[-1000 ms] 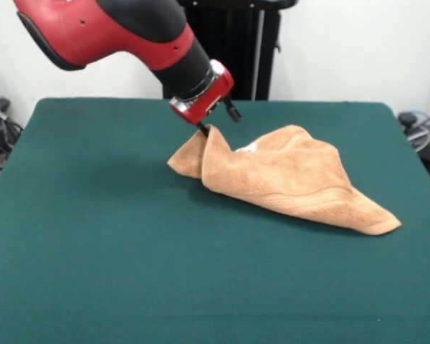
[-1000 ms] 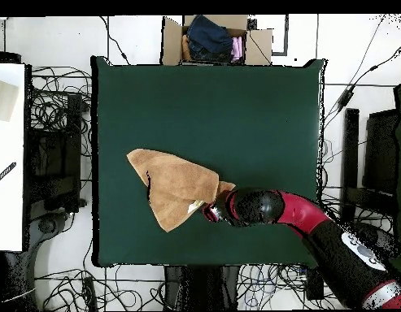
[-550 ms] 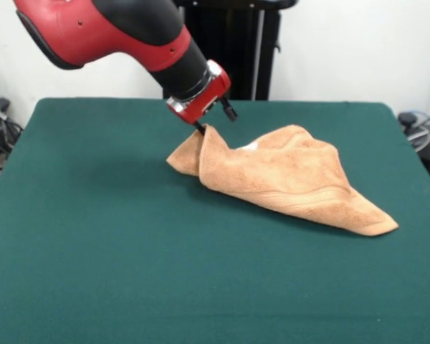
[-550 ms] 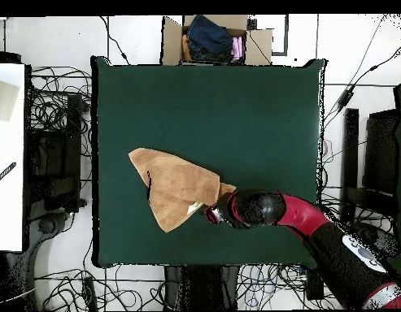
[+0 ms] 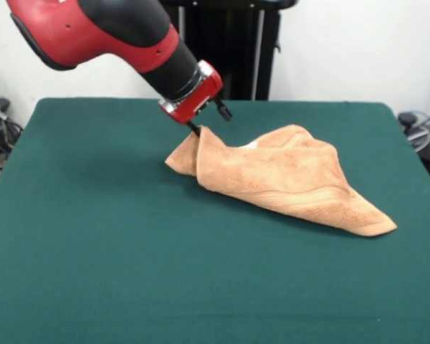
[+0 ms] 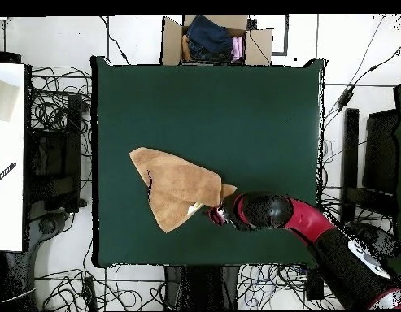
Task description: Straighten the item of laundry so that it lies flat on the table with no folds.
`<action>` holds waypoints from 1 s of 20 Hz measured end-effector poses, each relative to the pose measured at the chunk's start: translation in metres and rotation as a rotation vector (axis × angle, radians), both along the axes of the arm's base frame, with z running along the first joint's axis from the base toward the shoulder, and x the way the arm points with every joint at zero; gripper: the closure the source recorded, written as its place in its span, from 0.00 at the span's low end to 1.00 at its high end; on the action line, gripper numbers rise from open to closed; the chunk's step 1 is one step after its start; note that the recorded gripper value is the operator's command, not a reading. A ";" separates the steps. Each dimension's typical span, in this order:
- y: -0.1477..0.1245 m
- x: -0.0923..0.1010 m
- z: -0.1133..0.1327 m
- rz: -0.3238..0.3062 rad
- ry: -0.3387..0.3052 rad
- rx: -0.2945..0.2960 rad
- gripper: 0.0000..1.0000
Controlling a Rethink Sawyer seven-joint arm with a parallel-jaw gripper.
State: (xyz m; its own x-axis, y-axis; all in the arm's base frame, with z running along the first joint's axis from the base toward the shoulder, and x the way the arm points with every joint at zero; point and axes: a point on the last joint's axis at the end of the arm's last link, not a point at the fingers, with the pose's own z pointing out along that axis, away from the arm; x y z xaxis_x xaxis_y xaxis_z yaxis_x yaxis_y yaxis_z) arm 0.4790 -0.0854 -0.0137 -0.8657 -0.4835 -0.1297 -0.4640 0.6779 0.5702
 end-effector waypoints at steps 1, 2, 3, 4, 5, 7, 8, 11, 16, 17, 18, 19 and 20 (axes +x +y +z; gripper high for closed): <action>-0.002 0.000 0.000 -0.008 0.000 0.004 0.00; -0.005 0.000 0.000 -0.014 -0.003 0.008 0.00; -0.007 0.000 0.000 -0.022 -0.007 0.013 0.00; -0.011 0.001 0.001 -0.035 -0.014 0.023 0.00; -0.012 0.001 0.001 -0.040 -0.016 0.026 0.00; -0.015 0.001 0.001 -0.051 -0.019 0.036 0.00; -0.017 0.001 0.001 -0.056 -0.020 0.039 0.00; -0.019 0.002 0.001 -0.065 -0.025 0.047 0.00; -0.018 0.001 0.000 -0.070 -0.023 0.056 0.00; -0.018 0.001 0.000 -0.066 -0.022 0.052 0.00; -0.018 0.000 0.000 -0.062 -0.020 0.046 0.00; -0.017 0.000 0.000 -0.057 -0.018 0.040 0.00; -0.016 0.000 0.001 -0.048 -0.016 0.028 0.00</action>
State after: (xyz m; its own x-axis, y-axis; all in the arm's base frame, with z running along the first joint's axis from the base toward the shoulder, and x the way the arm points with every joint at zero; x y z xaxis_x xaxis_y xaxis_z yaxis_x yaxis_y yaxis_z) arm 0.4795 -0.1014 -0.0127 -0.8853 -0.4377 -0.1569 -0.4409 0.6833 0.5820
